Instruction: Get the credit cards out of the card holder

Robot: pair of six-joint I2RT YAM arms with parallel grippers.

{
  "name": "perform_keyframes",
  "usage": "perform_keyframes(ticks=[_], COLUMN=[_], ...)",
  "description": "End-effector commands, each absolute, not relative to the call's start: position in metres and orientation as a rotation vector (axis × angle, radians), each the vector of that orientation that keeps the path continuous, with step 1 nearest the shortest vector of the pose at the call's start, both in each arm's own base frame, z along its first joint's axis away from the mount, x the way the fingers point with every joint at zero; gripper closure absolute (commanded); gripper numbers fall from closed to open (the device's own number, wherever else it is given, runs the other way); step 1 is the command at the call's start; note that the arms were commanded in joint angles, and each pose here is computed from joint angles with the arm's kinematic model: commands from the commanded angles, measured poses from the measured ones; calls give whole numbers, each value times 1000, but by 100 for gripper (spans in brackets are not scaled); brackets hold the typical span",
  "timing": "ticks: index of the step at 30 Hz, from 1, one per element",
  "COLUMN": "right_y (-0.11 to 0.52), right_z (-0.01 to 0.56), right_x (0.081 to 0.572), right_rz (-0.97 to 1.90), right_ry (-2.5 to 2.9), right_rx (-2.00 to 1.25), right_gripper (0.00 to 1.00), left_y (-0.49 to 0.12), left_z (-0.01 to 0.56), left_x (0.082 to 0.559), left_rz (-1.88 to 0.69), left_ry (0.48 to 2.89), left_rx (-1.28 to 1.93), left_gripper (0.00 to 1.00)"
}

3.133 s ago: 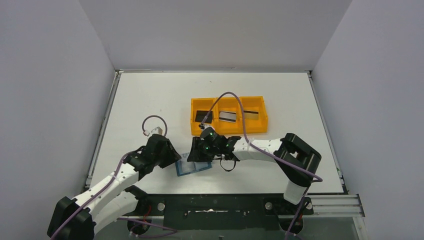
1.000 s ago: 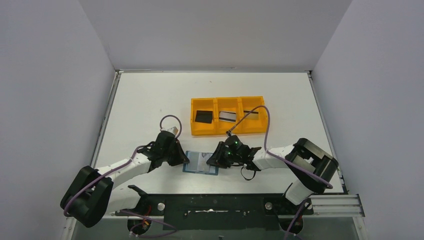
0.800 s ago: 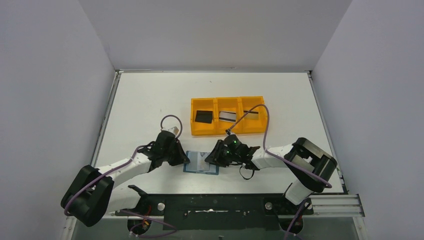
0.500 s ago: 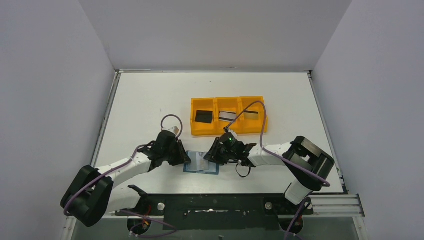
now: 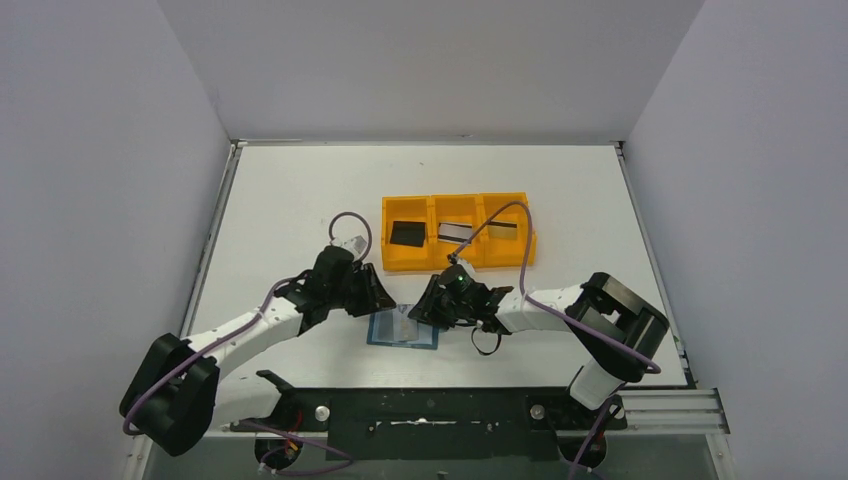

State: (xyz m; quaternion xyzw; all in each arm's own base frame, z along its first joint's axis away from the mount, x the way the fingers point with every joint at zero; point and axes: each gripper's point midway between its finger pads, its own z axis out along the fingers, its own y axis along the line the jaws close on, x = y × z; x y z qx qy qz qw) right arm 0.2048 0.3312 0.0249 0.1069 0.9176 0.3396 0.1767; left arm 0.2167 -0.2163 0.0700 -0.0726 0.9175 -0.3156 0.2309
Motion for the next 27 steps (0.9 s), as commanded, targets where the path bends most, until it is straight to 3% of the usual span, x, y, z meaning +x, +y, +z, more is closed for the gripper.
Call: perform_keyframes(ticks=[1, 5, 14, 27], right_y=[318, 319, 330, 352], right_z=[8, 11, 16, 60], right_x=[204, 203, 199, 198], right_rz=[891, 922, 1037, 1338], right_ry=[2621, 2610, 2584, 2392], right_rx=[310, 309, 274, 240], right_gripper=[70, 69, 66, 91], left_y=[-241, -233, -214, -213], left_z=[73, 43, 4, -1], left_x=[213, 195, 172, 169], left_rz=[-1015, -978, -875, -890], left_ry=[2519, 2610, 2700, 2695], left_rx=[-136, -174, -254, -263], left_gripper=[73, 79, 84, 90])
